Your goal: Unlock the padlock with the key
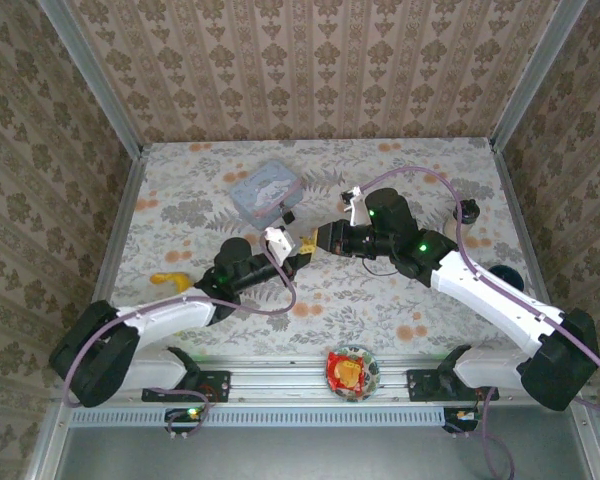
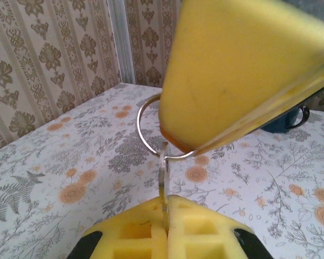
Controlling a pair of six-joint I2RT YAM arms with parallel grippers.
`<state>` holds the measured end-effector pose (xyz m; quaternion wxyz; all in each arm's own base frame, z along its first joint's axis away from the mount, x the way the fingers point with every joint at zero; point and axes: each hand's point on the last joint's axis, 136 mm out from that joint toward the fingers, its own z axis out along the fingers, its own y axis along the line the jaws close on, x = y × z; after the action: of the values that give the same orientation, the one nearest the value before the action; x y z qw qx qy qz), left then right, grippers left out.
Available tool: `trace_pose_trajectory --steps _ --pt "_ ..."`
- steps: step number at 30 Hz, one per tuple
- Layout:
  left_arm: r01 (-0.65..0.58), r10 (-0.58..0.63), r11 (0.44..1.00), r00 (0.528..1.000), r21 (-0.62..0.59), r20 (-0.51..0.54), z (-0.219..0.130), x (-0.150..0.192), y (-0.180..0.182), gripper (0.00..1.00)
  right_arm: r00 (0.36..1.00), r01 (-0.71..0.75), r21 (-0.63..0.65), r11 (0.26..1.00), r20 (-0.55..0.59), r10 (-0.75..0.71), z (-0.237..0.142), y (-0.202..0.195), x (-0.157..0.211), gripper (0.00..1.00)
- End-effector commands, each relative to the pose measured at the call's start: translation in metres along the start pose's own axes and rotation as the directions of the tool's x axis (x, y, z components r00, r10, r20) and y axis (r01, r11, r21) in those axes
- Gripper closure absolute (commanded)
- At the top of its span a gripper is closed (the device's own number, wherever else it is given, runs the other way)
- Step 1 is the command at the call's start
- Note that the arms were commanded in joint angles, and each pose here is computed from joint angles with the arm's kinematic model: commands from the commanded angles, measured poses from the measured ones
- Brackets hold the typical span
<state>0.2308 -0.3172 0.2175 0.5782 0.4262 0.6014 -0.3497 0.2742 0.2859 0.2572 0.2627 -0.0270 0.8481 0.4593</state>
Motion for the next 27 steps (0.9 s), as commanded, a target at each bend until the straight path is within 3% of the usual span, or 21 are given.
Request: trace_pose_trajectory --steps 1,6,11,17,21,27 --pt "-0.058 0.058 0.998 0.994 0.007 -0.092 -0.007 0.0 -0.001 1.0 1.0 0.021 0.032 0.999 0.001 -0.021 -0.004 -0.003 0.0 0.8" --pt "-0.111 0.119 0.993 0.958 0.045 -0.261 -0.023 0.009 0.0 1.0 0.996 0.093 0.136 0.986 0.002 -0.094 -0.015 -0.018 0.001 0.78" --pt "-0.168 0.202 0.977 0.917 0.128 -0.344 -0.033 0.009 -0.005 1.0 0.982 0.185 0.188 0.965 0.002 -0.188 -0.029 -0.023 0.002 0.77" --pt "-0.157 0.253 0.95 0.893 0.27 -0.373 -0.038 0.007 -0.023 1.0 0.941 0.334 0.154 0.93 0.0 -0.338 -0.04 -0.007 0.014 0.77" --pt "-0.109 0.261 0.919 0.888 0.379 -0.378 -0.042 0.006 -0.039 1.0 0.909 0.417 0.065 0.907 -0.006 -0.417 -0.038 0.01 0.027 0.76" --pt "-0.051 0.232 0.892 0.904 0.45 -0.358 -0.045 0.001 -0.05 1.0 0.877 0.479 -0.064 0.876 -0.005 -0.48 -0.032 0.028 0.04 0.75"
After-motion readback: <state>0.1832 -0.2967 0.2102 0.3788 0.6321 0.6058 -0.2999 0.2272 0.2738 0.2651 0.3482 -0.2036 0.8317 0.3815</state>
